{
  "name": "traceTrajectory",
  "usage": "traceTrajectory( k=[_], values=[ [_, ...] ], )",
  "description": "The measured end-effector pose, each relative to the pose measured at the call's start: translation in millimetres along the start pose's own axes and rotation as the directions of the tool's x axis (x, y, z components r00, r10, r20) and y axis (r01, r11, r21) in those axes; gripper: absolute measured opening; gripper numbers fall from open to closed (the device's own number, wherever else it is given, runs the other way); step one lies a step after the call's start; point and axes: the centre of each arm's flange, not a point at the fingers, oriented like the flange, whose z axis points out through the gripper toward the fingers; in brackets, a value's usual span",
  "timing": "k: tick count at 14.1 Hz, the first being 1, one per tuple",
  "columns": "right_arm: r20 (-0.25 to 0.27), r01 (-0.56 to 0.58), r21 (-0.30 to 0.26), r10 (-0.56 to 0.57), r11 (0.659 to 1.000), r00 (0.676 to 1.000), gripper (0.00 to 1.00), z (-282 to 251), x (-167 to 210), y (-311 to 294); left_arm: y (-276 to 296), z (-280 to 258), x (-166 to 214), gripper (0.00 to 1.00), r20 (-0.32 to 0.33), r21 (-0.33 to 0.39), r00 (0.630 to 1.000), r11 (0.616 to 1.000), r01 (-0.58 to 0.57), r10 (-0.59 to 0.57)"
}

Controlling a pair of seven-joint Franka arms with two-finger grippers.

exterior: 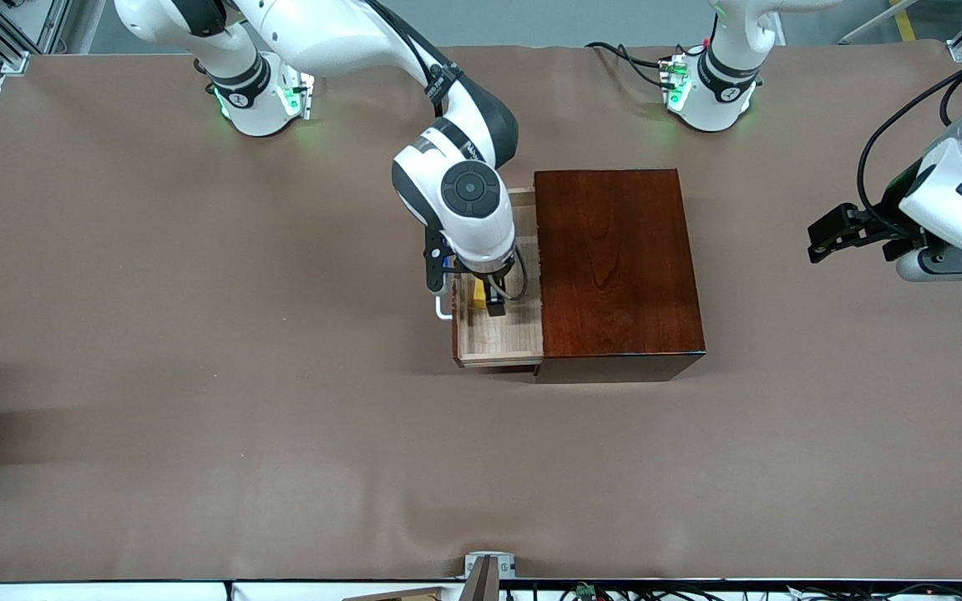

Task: Open drawer, take yellow block, close drawer
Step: 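Lower the right gripper into the drawer and grasp the yellow cube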

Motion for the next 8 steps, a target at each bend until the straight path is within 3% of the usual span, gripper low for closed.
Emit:
traceTrajectory(
  k=[6,7,8],
  values=[
    [-0.017,0.053,-0.017,-0.053,0.998,0.998,0.99,11.6,-0.7,7.1,0.6,0.4,0.1,1.0,0.001,0.0,1.0,1.0,-0.001,0.001],
    [-0.016,0.108,-0.017,-0.109,0.994,0.994,0.96,11.4,-1.1,7.3,0.6,0.4,0.1,1.0,0.001,0.0,1.0,1.0,-0.001,0.001],
    [-0.013,0.155,-0.015,-0.155,0.988,0.988,0.87,10.0,-1.4,6.9,0.6,0.4,0.1,1.0,0.001,0.0,1.0,1.0,-0.001,0.001]
  ],
)
